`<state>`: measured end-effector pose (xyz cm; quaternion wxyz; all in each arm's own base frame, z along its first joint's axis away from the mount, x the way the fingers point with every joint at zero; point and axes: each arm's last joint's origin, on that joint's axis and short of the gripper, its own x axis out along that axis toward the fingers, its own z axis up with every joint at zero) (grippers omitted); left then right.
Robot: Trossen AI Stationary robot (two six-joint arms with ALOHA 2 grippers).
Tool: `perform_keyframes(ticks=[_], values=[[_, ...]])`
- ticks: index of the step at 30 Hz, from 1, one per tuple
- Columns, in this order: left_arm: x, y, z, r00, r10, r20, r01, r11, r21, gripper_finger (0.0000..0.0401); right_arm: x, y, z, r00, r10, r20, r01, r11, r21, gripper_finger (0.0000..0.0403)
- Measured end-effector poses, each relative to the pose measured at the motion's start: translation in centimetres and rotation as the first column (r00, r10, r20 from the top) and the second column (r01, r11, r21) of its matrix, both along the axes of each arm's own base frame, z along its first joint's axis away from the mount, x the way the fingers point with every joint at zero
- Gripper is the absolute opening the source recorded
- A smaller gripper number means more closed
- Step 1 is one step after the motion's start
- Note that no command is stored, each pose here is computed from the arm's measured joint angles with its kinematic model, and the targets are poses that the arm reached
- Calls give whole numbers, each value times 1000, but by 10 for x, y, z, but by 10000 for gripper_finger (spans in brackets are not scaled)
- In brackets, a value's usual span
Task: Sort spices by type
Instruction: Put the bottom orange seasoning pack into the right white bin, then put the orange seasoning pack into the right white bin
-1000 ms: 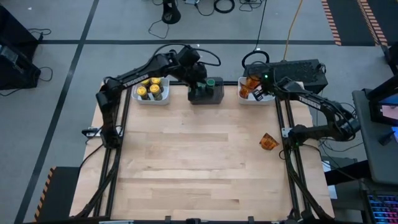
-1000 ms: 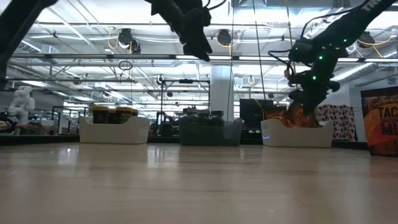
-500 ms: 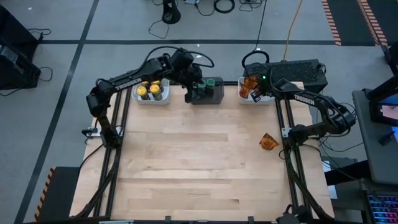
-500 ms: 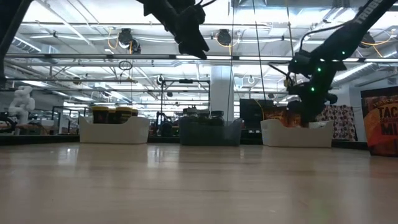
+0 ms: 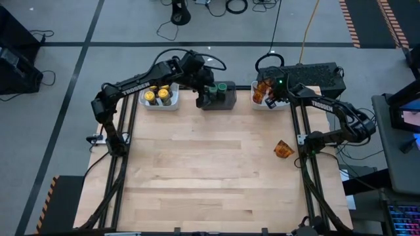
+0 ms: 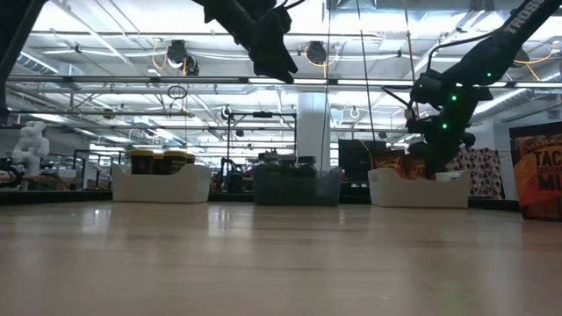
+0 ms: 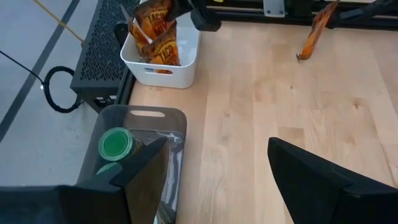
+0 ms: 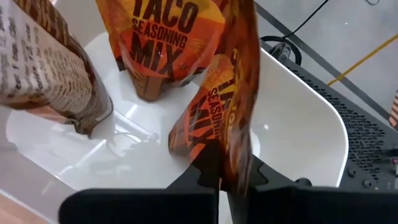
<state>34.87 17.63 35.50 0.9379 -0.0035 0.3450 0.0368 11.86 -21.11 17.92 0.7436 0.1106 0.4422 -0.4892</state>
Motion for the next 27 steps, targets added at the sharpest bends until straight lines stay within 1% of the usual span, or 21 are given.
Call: perform_keyframes(ticks=[6,9,13,18,23,27], values=[[0,0,0,1000,1,-2,-1,1000,-1,277,0,0,0,999,36,-31,-36,999,-2,2],[0,0,0,1000,2,-2,-2,1000,-2,277,0,0,0,998,46,-39,-46,999,-3,17],[0,0,0,1000,2,-4,-2,1000,-3,277,0,0,3,997,51,-55,-51,999,10,57],[0,0,0,1000,2,-5,-2,1000,-3,277,-1,-2,10,991,5,-131,-6,1000,-9,124],[0,0,0,1000,2,-5,-2,1000,-4,277,4,-4,25,989,23,-146,-21,1000,15,178],[0,0,0,1000,2,-5,-2,1000,-3,277,9,-5,46,988,29,-153,-23,999,41,203]])
